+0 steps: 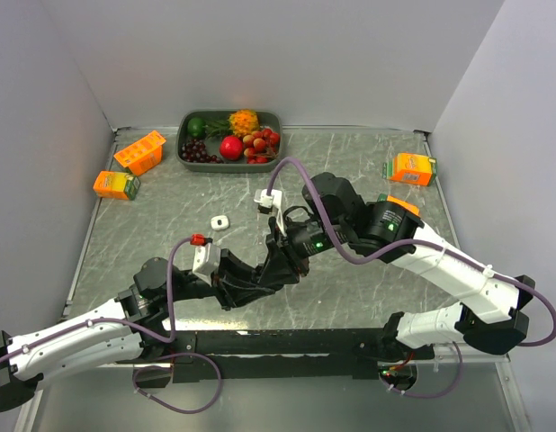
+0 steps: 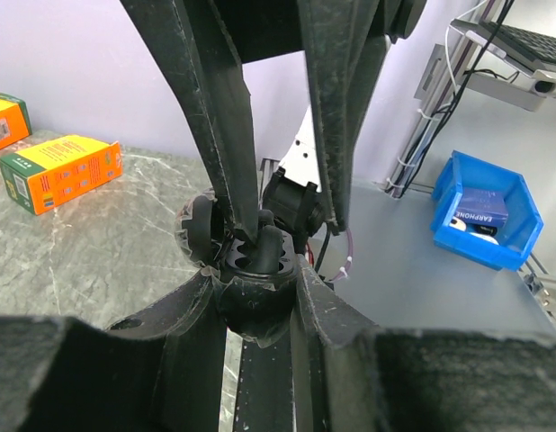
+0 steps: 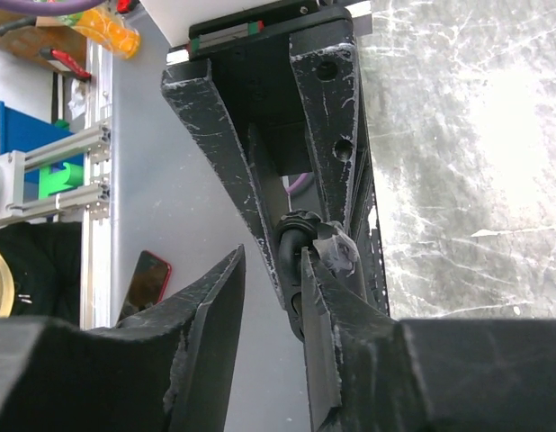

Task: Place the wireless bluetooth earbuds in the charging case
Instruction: Close the charging case.

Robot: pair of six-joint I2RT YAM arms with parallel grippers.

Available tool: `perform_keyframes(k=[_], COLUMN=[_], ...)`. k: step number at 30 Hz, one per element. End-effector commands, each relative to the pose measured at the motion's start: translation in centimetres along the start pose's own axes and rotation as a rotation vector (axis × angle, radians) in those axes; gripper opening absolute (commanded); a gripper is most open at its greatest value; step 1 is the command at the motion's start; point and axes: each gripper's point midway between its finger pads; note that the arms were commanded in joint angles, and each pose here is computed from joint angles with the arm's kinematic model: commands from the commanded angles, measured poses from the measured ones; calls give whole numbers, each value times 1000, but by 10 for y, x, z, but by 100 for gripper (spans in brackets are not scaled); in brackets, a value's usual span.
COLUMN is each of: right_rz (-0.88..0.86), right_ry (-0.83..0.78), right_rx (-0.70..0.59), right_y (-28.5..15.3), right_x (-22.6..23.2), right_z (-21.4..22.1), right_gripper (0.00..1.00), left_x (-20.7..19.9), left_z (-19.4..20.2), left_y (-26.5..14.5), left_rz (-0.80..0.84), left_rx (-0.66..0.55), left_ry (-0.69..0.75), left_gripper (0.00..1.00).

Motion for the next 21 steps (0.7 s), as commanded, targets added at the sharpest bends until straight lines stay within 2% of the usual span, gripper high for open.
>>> perform_keyframes(k=[1, 7, 13, 14, 15, 16, 17, 21], right_rz=[29, 22, 63, 129, 179, 230, 305, 342], right_ry=[-19, -36, -50, -44, -31, 2, 28, 95], right_rx=[-47, -84, -197, -221, -231, -222, -218, -163], right_y=[-12, -25, -60, -67, -69, -68, -67, -50], right_x=[5, 13, 15, 6, -4, -15, -31, -51], right_z=[-15, -26, -49, -51, -51, -46, -43, -26], right_gripper=[41, 45, 46, 43, 35, 8, 0, 0], left_x=[-16, -15, -11, -9, -9, -8, -7, -5], left_z=[-39, -37, -32, -30, -29, -27, -25, -25], left_y=[2, 0, -2, -3, -3, -4, -3, -3], left_rz=[51, 45, 21, 13, 11, 9, 7, -2], left_rx=[-109, -108, -104, -99, -96, -93, -84, -82], left_ry=[63, 61, 54, 52, 50, 49, 45, 49], left_gripper=[1, 1, 1, 1, 1, 1, 1, 1])
Point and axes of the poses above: each gripper's point midway between its finger pads, its own y axis out along the fingers, its own x axis along the line the jaws close on, z = x × y, and after that the axes turned 3 degrees about -y, right-handed
